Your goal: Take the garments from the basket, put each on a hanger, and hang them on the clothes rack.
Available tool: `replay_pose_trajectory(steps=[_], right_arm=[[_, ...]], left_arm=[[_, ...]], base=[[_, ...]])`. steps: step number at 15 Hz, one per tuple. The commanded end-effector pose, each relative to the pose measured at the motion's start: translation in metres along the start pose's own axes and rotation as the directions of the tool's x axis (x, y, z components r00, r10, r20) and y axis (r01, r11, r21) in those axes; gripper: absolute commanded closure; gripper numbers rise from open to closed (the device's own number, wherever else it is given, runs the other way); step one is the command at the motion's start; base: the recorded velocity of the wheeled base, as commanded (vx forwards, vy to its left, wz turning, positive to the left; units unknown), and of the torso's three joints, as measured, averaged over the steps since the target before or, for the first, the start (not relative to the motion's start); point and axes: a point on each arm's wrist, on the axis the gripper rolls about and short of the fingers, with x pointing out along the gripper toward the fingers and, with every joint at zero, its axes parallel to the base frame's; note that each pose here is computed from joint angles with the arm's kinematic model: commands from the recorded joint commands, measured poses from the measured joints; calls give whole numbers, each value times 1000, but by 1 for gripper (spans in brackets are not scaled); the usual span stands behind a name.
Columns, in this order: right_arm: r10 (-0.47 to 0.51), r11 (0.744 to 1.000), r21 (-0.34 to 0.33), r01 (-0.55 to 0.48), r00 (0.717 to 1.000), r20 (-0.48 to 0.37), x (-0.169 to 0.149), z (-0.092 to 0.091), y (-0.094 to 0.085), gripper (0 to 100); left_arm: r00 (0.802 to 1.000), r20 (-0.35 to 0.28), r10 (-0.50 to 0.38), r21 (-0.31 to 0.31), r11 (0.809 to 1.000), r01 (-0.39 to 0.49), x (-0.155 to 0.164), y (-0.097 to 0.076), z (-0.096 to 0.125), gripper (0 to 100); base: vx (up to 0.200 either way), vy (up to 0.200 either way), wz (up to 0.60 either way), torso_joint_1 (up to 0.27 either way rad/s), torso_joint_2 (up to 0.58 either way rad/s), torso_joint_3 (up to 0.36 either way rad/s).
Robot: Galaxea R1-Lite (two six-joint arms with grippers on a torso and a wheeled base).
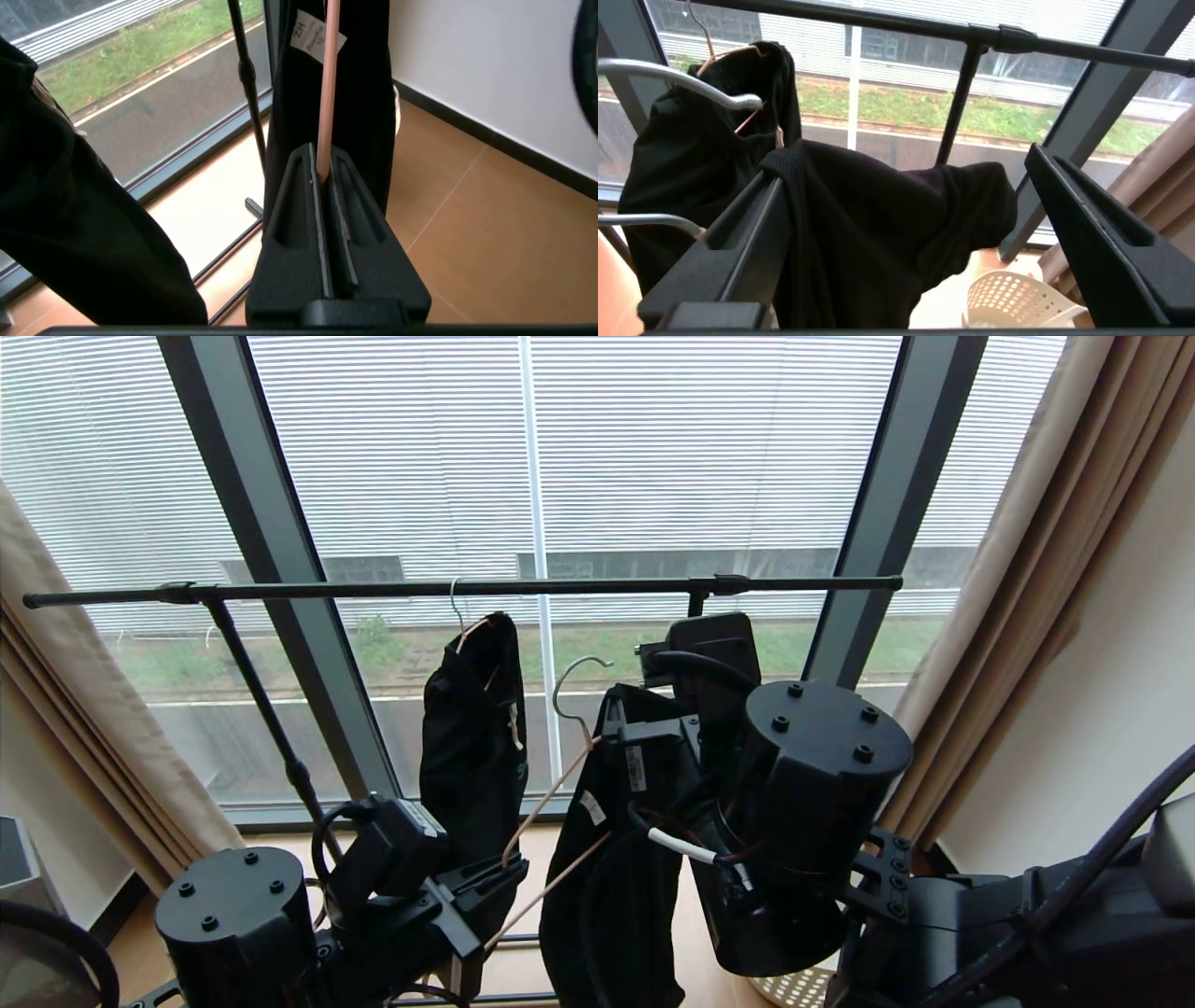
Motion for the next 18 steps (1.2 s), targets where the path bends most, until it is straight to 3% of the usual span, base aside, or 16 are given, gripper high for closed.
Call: replay_pose_trajectory(steps=[1,7,8,15,18], right_arm=[[4,1000,-9,-4,1000,-6,-1,-3,1,0],[63,998,-29,-64,998,-12,-17,-5,2,0],[123,992,-37,-123,992,-11,-23,-5,0,0],[237,964,-114,-238,971,-31,-35,-10,-17,0],[303,942,-140,-304,952,-30,-31,-7,-42,0]], left_arm=[[1000,13,2,1,1000,-2,-1,0,3,100],[999,21,39,-9,999,-39,0,9,3,100],[999,24,47,-11,999,-47,0,11,4,100],[998,38,49,-7,999,-49,-3,11,7,100],[998,43,43,-7,999,-43,-7,11,8,100]], base=[[0,0,0,0,0,0],[0,0,0,0,0,0],[0,0,0,0,0,0],[0,0,0,0,0,0],[0,0,0,0,0,0]])
